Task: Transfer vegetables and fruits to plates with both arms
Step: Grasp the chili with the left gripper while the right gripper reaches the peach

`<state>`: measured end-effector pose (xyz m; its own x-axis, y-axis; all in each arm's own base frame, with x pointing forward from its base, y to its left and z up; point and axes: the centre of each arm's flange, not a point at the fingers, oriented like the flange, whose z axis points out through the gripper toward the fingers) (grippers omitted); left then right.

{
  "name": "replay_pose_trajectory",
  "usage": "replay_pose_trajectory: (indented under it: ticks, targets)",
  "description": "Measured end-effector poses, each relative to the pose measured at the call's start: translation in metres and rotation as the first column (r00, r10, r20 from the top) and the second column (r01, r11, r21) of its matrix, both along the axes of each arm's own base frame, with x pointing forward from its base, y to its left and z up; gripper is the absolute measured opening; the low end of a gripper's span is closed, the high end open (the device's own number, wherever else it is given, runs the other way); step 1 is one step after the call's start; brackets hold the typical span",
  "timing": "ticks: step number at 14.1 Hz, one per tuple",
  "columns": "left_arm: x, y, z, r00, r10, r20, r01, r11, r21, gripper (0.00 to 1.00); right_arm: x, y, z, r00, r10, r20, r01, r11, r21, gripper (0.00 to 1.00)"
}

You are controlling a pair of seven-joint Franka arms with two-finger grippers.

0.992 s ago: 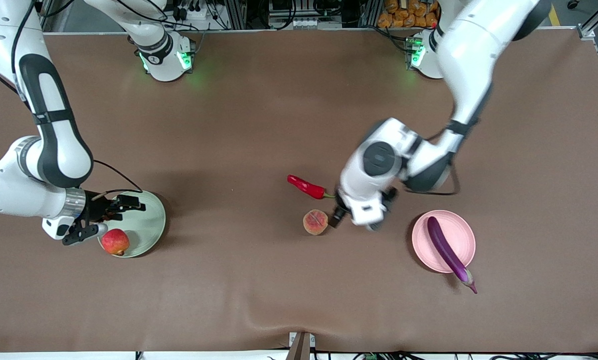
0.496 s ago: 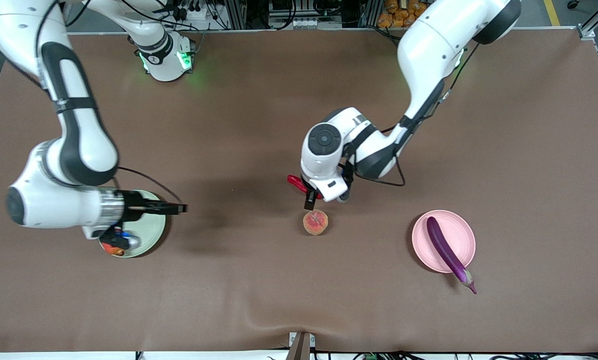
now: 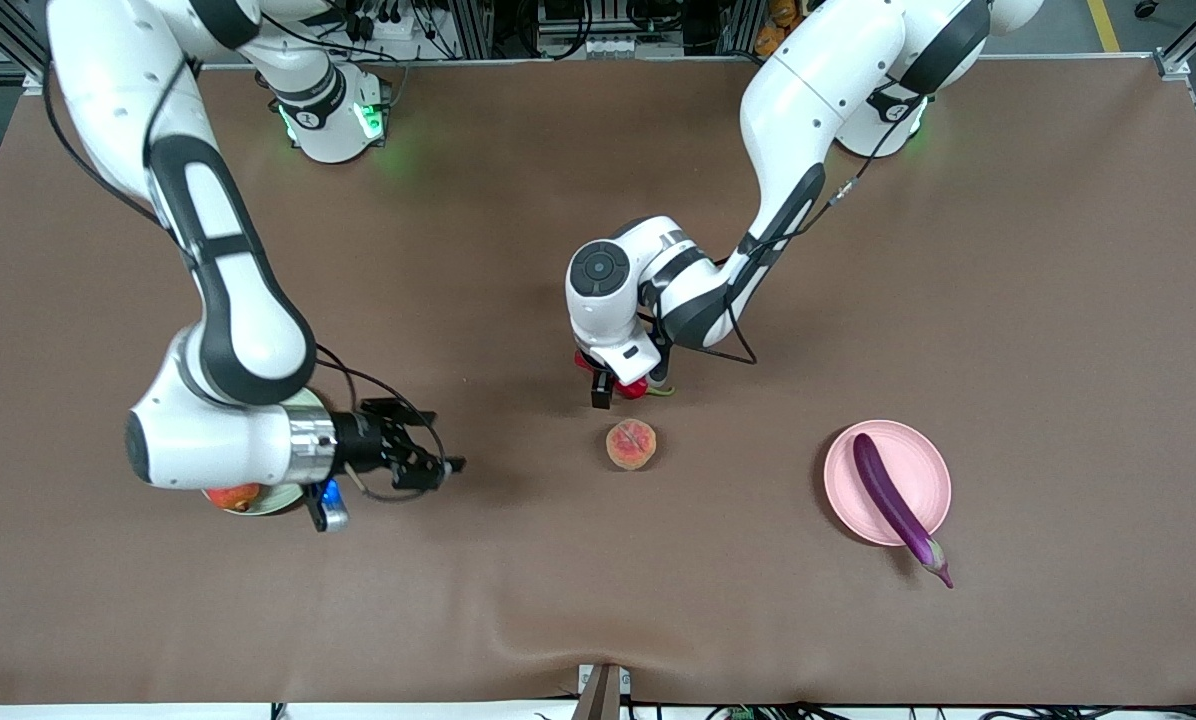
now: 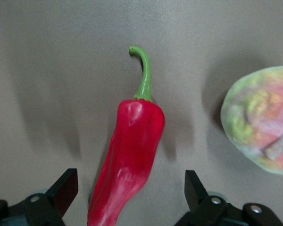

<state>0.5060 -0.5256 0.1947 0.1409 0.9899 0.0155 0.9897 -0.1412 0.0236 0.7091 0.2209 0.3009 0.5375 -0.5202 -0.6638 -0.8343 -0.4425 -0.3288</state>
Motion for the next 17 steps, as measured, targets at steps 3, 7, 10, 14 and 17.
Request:
replay_pose_trajectory:
  ticks: [3,7,10,14,17]
  targets:
    - [-0.001,0.001,-0.004,1.0,0.022,-0.004,-0.022,1.0,0.003,1.0,0.009,0.025,-0.04,0.986,-0.152,-0.068,0.159,0.981,0.108,1.0]
    - [-0.004,-0.001,-0.005,1.0,0.019,-0.006,-0.019,1.0,0.005,1.0,0.007,0.083,-0.089,0.961,-0.244,-0.134,0.258,0.961,0.102,1.0]
    - [-0.008,-0.001,-0.011,1.0,0.014,-0.014,-0.014,1.0,0.014,1.0,-0.006,0.114,-0.121,0.96,-0.225,-0.166,0.242,0.966,0.088,1.0]
    - [-0.02,-0.002,-0.022,1.0,-0.002,-0.032,0.003,1.0,0.031,0.87,-0.005,0.117,-0.124,0.958,-0.243,-0.154,0.258,0.963,0.084,1.0]
    - [-0.02,-0.003,-0.022,0.999,-0.027,-0.027,0.028,0.999,0.027,0.55,-0.004,0.116,-0.125,0.957,-0.248,-0.151,0.263,0.961,0.082,1.0]
